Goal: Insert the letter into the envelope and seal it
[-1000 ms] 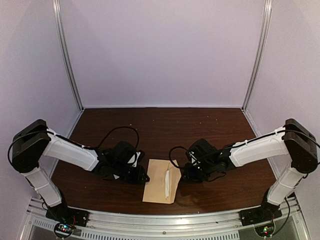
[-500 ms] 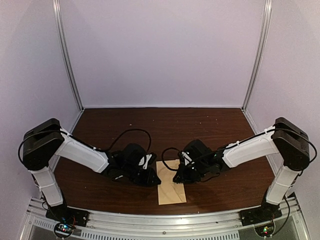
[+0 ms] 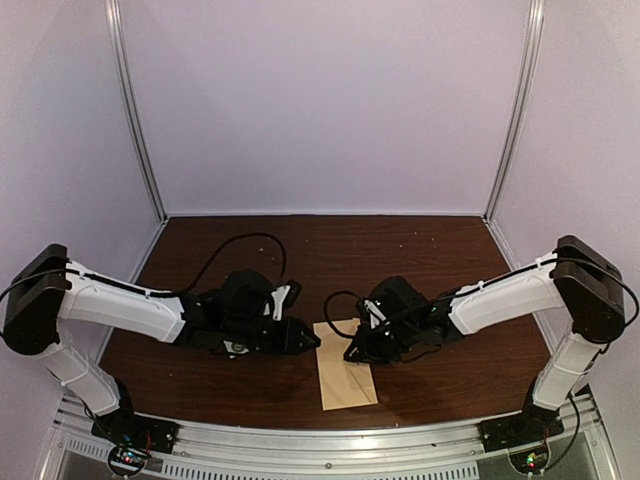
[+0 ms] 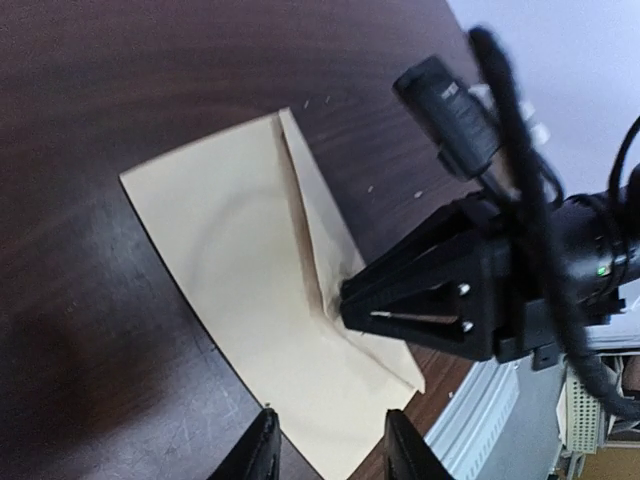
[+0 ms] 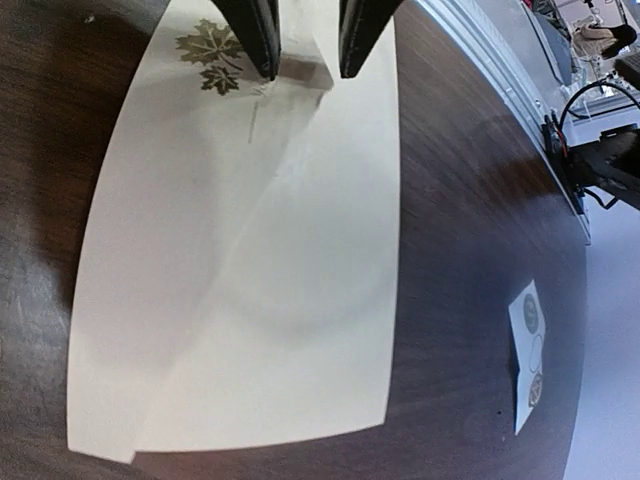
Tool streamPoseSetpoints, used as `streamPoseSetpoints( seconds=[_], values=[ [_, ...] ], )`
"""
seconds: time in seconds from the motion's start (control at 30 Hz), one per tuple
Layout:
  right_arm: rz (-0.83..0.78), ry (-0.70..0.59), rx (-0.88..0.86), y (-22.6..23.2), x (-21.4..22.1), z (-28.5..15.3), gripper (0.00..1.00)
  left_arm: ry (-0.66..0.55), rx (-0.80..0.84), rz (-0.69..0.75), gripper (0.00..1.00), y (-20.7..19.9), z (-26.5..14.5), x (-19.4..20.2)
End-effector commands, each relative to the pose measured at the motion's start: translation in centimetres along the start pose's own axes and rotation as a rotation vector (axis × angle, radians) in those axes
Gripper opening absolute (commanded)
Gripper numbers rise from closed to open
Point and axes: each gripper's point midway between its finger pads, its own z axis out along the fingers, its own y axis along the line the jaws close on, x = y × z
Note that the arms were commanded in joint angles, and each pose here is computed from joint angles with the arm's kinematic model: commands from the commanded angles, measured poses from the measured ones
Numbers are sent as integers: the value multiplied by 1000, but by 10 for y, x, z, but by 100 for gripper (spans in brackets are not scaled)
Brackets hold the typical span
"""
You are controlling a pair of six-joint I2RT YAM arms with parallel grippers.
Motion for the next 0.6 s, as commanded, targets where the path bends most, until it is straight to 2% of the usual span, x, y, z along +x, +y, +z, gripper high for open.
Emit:
streamPoseSetpoints(
  seconds=[0.0,0.17,0.3,0.47,0.57],
  values=[
    [-50,-58,-26,32,-21,-22,22,-103,-63,-1,41,10,-32,-33],
    [-102,-100,-42,56,-38,-40,30,-156,-176,-69,48,60,-73,-48],
    [-124,-125,-70,71,-49,-43,36,-204,-194,-145,57,95,-100,-50],
    [-129,-108,-93,83,-54,-29,38,-195,-211,-239,61,135,-111,-35],
    [-138,-104,-104,90,-57,-24,39,-210,-207,-272,61,147,-114,-31]
  ],
)
